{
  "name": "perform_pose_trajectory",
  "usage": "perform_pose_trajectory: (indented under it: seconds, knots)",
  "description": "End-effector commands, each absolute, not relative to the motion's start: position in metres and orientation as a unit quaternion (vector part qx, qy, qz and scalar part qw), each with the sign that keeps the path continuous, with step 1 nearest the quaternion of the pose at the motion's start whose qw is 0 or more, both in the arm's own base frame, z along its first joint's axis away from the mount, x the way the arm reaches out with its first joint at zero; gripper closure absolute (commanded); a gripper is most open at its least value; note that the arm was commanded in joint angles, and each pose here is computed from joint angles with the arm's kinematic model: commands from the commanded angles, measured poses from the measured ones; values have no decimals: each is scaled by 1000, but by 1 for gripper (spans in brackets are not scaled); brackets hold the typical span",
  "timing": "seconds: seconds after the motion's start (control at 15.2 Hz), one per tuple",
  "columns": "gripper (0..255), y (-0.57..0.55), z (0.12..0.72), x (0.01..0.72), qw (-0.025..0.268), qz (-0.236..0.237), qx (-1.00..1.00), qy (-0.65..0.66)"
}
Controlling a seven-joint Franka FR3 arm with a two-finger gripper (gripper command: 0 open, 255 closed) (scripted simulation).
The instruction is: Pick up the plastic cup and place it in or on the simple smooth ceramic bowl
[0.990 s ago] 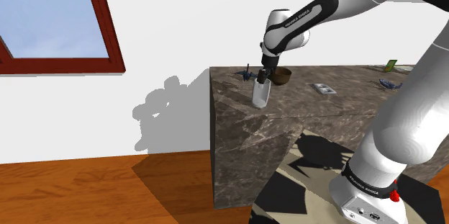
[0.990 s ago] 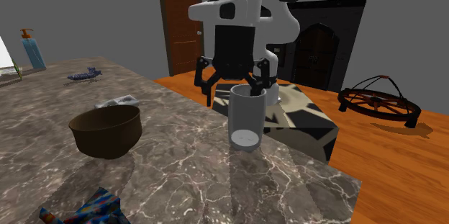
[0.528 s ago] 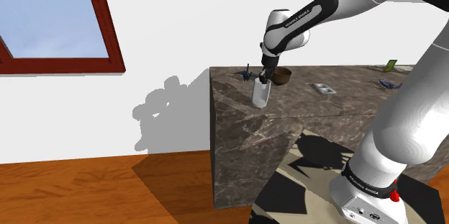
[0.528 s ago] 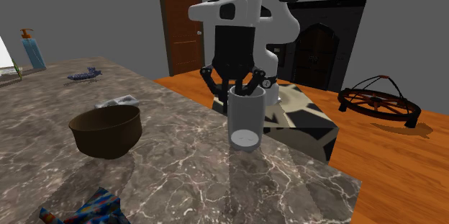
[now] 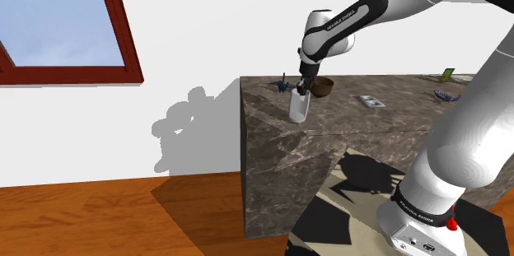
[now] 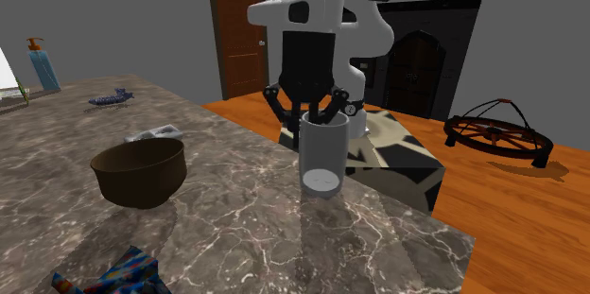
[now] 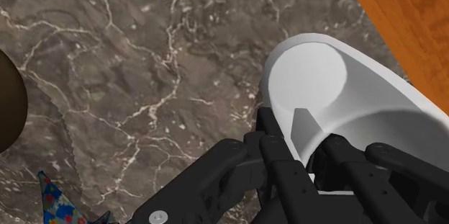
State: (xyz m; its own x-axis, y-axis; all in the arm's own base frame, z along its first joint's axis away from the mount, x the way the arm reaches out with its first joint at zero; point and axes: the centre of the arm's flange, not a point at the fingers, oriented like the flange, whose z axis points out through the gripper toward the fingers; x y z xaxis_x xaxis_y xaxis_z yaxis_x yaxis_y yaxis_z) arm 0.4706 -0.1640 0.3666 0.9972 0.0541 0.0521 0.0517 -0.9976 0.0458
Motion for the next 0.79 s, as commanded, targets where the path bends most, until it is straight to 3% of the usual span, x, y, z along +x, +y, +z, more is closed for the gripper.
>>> perform_pose_trajectory:
  seconds: [0.0, 0.73]
  knots:
    - [255, -164, 374, 471, 22, 26, 999, 26]
    - [255, -164, 432, 471, 22, 26, 999, 26]
